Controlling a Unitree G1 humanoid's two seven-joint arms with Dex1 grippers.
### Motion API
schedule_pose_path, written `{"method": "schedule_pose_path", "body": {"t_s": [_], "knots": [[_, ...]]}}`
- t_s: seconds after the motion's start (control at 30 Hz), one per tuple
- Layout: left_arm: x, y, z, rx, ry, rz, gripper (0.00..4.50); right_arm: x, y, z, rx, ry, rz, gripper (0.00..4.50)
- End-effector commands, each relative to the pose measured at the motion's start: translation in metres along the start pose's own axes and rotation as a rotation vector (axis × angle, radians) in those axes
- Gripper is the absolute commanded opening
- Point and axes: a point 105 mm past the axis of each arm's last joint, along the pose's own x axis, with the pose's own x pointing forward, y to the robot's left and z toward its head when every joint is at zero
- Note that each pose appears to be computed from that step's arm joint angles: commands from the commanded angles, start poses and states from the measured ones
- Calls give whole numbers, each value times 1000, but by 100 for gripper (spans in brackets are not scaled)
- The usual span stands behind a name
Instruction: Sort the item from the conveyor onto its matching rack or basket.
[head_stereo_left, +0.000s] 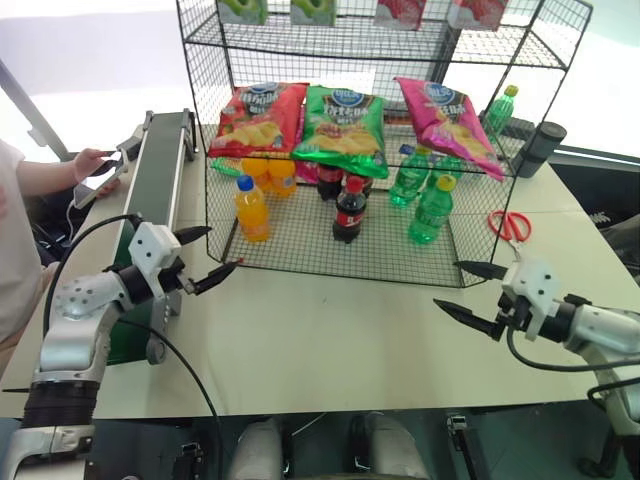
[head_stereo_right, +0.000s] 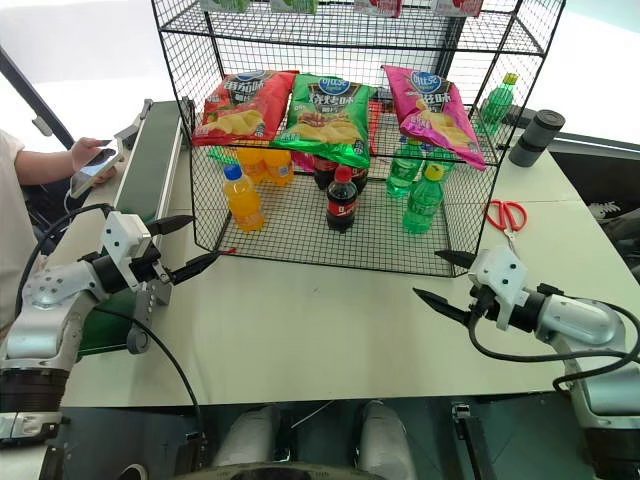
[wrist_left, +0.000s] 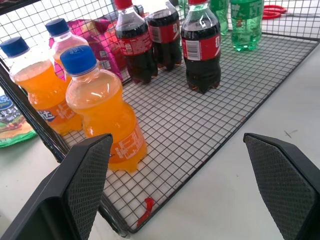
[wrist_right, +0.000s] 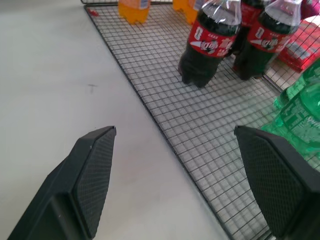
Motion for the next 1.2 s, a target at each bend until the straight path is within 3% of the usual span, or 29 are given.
{"method": "schedule_pose_path", "body": {"t_s": [0.03, 1.2], "knots": [[-1, 2, 6, 34, -22, 15, 450, 4, -5, 7, -33, -16, -18, 394], [2, -5, 3, 26, -5, -29, 450, 5, 1, 5, 57, 9, -61, 394]]}}
